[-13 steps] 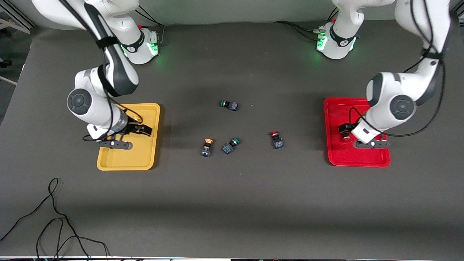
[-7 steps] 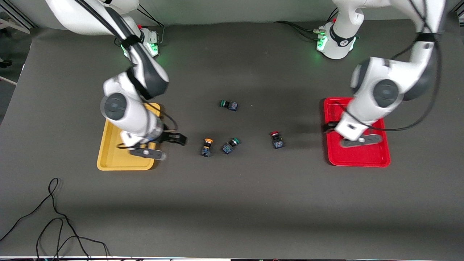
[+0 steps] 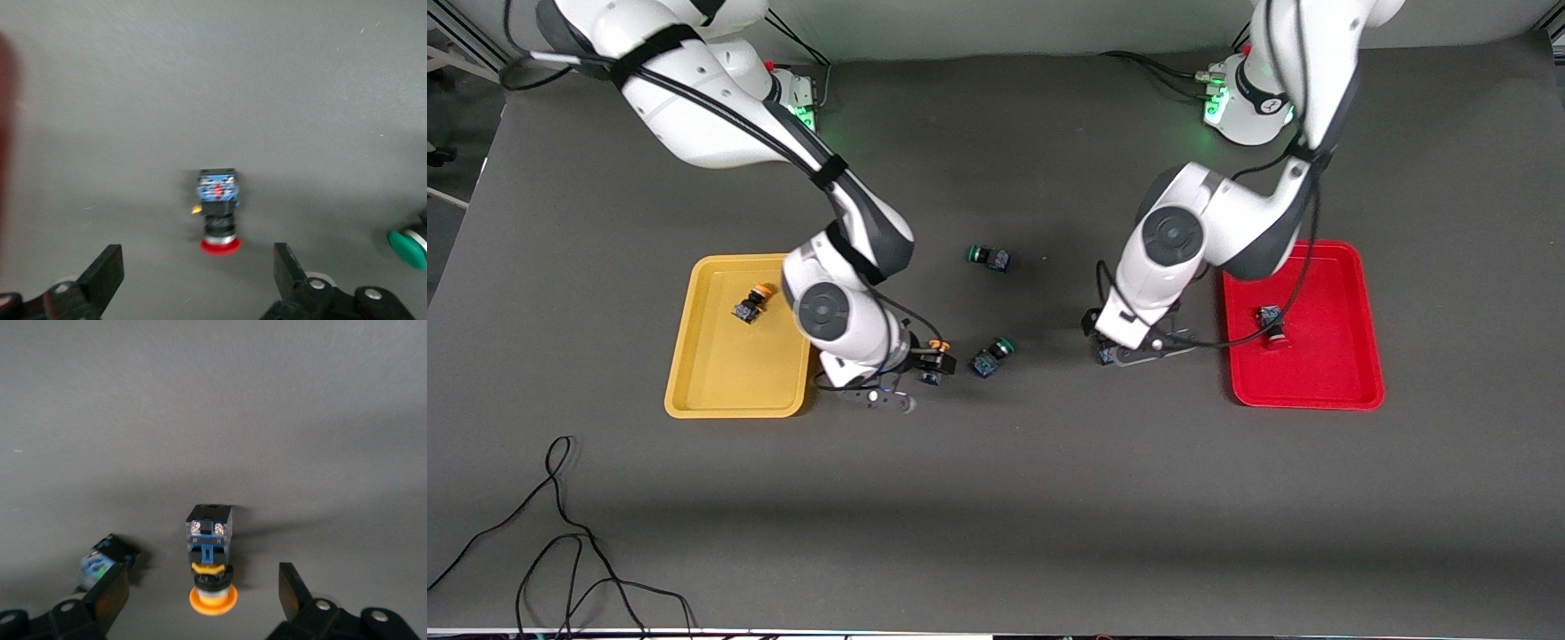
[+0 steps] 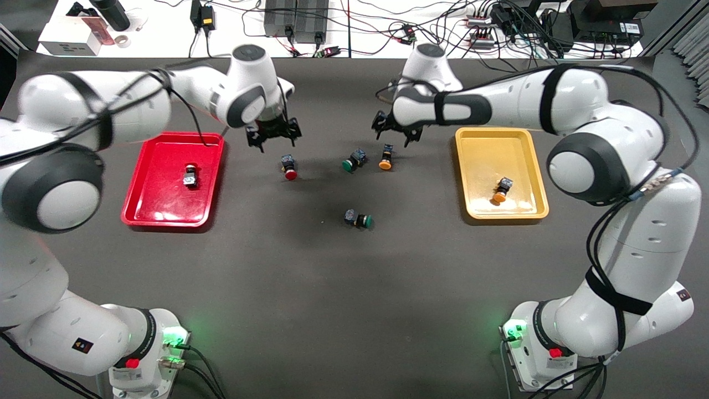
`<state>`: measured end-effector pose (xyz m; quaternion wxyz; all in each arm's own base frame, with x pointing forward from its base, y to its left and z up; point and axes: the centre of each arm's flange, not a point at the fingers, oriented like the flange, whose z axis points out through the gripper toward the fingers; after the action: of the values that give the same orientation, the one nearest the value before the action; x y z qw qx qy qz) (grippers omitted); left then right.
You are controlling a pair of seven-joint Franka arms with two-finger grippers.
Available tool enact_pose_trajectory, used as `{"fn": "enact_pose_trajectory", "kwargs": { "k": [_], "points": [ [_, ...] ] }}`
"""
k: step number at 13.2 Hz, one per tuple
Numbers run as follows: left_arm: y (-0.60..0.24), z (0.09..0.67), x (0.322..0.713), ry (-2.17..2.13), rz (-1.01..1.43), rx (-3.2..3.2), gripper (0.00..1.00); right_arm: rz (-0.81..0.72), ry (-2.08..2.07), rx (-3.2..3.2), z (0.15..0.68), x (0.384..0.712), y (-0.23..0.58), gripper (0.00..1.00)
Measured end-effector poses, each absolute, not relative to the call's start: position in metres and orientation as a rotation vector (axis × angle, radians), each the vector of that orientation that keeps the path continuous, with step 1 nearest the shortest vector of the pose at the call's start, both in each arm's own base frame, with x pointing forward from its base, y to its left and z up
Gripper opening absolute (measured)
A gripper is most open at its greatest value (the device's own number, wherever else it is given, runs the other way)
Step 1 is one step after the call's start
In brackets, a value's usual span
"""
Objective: Place red and yellow buttons in trays
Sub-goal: 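Grasp the orange button with the right gripper while the left grasps red, then carry the orange button to the yellow tray while the left carries red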
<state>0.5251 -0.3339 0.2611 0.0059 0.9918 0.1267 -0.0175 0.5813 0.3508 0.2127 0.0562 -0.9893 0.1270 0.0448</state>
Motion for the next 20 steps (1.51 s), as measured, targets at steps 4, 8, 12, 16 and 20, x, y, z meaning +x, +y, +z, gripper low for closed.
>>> {"fn": "enact_pose_trajectory", "kwargs": {
  "k": [4, 8, 12, 16, 20],
  "points": [
    [-0.341, 0.197, 0.523, 0.474, -0.084, 3.082, 1.00, 0.138, 0.385, -3.041, 0.176, 0.568, 0.364, 0.75],
    [-0.341, 0.188, 0.524, 0.528, -0.099, 3.079, 0.73, 0.134, 0.391, -3.040, 0.177, 0.570, 0.362, 0.33],
    [-0.343, 0.194, 0.525, 0.534, -0.103, 3.082, 0.42, 0.144, 0.400, -3.077, 0.215, 0.582, 0.349, 0.33],
    [-0.343, 0.222, 0.535, 0.549, -0.189, 3.137, 0.41, 0.131, 0.301, -3.143, 0.299, 0.586, 0.283, 0.33],
    [-0.322, 0.319, 0.560, 0.548, -0.219, 3.141, 0.40, 0.206, 0.206, -3.120, 0.328, 0.550, 0.174, 0.33]
  ]
}}
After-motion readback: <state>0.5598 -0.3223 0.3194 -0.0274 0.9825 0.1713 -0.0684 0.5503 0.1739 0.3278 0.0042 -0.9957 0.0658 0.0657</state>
